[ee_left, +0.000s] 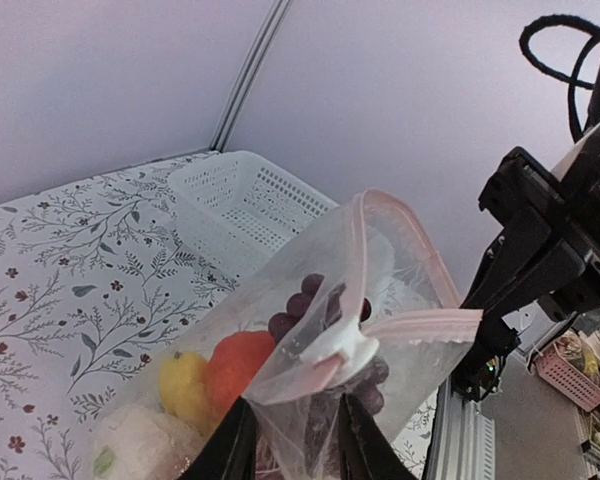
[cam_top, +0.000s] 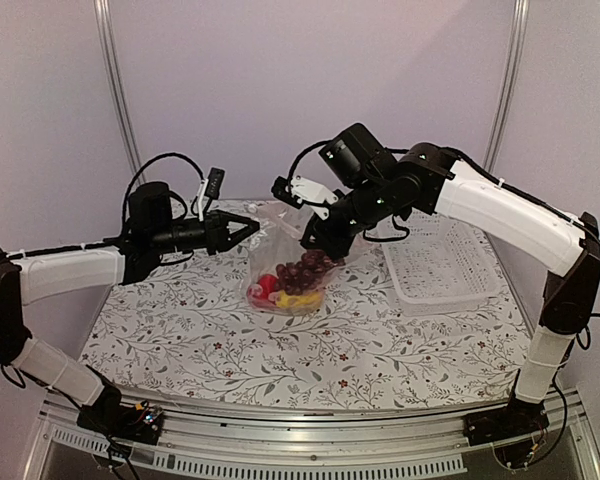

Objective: Place the food in the zip-top bag and seal the zipper
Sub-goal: Pass from the right arm to the left, then pass from the left arm to the right

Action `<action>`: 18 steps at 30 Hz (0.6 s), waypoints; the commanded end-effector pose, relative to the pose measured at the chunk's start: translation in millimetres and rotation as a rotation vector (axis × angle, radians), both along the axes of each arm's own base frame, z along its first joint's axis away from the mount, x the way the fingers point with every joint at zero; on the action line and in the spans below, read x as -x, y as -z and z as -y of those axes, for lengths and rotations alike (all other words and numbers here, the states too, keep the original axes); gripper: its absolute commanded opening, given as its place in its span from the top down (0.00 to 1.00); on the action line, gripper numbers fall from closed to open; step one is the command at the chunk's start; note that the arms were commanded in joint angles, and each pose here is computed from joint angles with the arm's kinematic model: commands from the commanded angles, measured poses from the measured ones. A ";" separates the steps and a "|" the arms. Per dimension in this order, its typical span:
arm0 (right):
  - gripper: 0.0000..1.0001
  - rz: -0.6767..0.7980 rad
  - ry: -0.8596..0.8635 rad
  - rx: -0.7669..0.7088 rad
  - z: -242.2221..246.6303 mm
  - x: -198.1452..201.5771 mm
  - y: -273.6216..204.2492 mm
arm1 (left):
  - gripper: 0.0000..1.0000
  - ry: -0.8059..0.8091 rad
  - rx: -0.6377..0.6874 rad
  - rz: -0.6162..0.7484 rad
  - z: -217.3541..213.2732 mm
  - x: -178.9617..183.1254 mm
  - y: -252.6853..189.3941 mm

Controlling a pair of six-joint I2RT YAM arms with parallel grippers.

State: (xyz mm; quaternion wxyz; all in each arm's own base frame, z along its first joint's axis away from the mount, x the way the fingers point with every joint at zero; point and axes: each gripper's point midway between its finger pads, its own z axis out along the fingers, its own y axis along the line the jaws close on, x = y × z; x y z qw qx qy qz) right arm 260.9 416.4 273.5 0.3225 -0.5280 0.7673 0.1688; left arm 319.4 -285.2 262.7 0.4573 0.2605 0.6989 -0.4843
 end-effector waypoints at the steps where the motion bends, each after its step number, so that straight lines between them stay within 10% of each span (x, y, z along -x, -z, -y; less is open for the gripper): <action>1: 1.00 0.011 -0.006 -0.044 -0.1 5.7 -16.1 | 0.76 0.052 0.042 0.053 6.5 -3.8 -14.6; 8: 0.86 0.006 0.005 -0.049 -3.9 1.9 -14.6 | 1.00 0.080 0.066 0.055 10.4 -3.2 -19.8; 18: 0.63 -0.034 0.036 -0.111 -33.3 -12.3 -18.5 | 1.00 0.038 0.015 0.110 7.8 12.5 -44.9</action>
